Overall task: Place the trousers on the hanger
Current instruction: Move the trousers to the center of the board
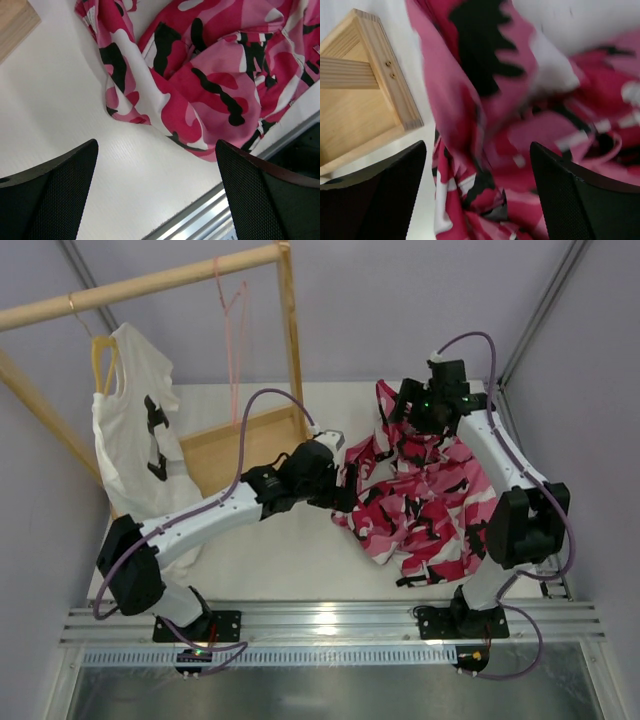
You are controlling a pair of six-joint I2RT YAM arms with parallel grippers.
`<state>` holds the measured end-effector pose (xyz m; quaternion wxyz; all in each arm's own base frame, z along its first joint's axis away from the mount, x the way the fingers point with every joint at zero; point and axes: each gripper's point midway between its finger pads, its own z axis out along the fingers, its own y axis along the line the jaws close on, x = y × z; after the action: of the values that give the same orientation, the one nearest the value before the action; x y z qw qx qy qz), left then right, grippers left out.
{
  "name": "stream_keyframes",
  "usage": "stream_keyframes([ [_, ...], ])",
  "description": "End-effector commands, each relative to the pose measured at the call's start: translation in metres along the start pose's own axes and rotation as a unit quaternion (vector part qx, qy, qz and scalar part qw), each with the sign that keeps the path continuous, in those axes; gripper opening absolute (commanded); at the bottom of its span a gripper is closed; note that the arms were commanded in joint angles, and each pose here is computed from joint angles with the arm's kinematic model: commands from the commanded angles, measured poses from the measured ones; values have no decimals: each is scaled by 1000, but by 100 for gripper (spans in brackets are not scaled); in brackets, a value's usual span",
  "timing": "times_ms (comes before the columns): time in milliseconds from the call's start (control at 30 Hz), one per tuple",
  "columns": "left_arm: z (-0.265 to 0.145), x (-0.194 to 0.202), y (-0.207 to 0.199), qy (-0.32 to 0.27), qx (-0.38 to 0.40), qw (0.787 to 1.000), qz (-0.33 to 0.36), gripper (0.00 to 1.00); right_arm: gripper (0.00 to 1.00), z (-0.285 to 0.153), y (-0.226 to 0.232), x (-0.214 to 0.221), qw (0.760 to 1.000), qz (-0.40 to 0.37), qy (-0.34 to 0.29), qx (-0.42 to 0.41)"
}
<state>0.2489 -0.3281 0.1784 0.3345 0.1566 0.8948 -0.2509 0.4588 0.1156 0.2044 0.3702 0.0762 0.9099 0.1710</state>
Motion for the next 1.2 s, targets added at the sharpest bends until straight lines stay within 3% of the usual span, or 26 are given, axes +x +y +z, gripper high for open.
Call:
stream_keyframes([
  [0,12,-27,6,-26,-39,999,-1,100,88,-67,-50,-1,990,122,-57,50],
  [100,32,-45,-1,-33,-30,999,-2,100,89,-81,-127,56,958,240,-47,151],
  [167,41,-64,-8,-50,-29,998,6,100,89,-87,-147,74,947,267,-48,174],
  [300,64,-112,-21,-102,-23,994,-15,100,89,-111,-177,101,931,266,-67,241],
  [467,120,-126,-13,-98,-21,994,-34,100,89,-152,-213,116,897,274,-124,323],
  [633,154,-141,-19,-101,32,990,-96,100,88,-142,-219,115,910,259,-135,294],
  [833,199,-148,-14,-91,55,985,-137,100,89,-98,-201,99,946,234,-111,195],
  [1033,237,-148,-24,-90,95,978,-162,100,89,-76,-219,99,950,212,-86,212],
  [1067,240,-150,-28,-93,107,976,-168,98,89,-74,-219,98,951,211,-84,209],
  [1167,248,-144,-38,-78,144,972,-169,56,89,-58,-223,94,951,217,-91,199],
])
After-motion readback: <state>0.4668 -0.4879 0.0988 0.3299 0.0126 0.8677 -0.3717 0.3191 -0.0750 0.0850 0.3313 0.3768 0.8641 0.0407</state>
